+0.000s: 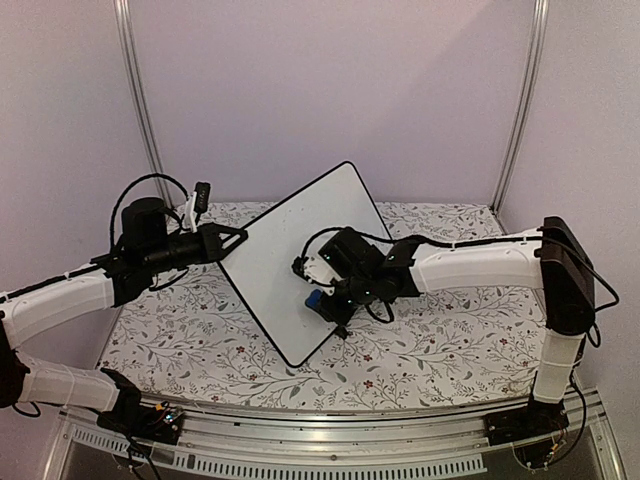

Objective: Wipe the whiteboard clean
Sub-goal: Erase the whiteboard on the whiteboard stand.

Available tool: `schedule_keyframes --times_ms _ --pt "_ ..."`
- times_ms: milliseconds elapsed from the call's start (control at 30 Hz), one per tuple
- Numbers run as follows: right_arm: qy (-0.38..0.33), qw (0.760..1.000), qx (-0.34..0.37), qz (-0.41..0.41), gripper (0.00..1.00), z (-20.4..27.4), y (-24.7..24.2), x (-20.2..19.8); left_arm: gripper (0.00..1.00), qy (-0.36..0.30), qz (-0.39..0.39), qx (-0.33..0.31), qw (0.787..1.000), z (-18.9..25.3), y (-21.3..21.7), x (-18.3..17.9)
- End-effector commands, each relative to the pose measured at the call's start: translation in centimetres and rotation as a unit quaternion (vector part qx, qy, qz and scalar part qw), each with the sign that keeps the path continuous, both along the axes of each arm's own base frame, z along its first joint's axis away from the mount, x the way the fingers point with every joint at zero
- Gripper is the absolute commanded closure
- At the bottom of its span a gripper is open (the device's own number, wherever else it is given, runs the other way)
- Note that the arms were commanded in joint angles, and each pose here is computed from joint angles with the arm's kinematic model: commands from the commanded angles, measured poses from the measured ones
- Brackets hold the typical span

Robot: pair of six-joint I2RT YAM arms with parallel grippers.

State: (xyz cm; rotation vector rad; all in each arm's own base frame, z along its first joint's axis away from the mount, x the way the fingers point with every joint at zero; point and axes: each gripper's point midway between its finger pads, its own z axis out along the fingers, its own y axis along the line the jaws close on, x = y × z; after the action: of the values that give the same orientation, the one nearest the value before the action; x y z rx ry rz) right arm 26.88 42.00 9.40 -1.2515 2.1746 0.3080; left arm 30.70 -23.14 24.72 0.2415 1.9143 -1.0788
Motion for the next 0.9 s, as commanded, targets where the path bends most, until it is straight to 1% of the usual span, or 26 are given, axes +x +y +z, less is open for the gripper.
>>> schedule_keyframes --times_ms 0,67,200,433,533,700,867 --pt "-0.043 0.997 0.052 0.021 1.0 3.5 4.2 1.6 1.0 -0.039 -0.069 -0.021 0.997 2.5 -2.1 -1.9" --pt "-0.047 0.997 0.052 0.027 1.0 3.8 4.6 1.6 1.0 -0.04 -0.068 -0.02 0.997 2.6 -2.1 -1.9" --pt "-0.036 0.998 0.037 0.031 1.0 2.3 4.1 0.9 1.0 -0.042 -0.068 -0.02 0.997 2.7 -2.1 -1.9" --pt "0.002 1.0 -0.005 0.013 1.0 -2.6 0.3 -1.3 1.0 -0.039 -0.07 -0.021 0.997 2.6 -2.2 -1.9" --pt "0.007 1.0 -0.014 0.001 1.0 -3.6 -1.3 -1.9 1.0 -0.038 -0.07 -0.021 0.997 2.5 -2.2 -1.9" --pt "0.01 1.0 -0.004 -0.002 1.0 -3.1 -1.3 -2.1 1.0 -0.037 -0.071 -0.022 0.997 2.4 -2.2 -1.9" --pt "-0.018 1.0 0.019 -0.002 1.0 -0.5 0.4 -0.7 1.0 -0.037 -0.069 -0.021 0.997 2.4 -2.2 -1.9"
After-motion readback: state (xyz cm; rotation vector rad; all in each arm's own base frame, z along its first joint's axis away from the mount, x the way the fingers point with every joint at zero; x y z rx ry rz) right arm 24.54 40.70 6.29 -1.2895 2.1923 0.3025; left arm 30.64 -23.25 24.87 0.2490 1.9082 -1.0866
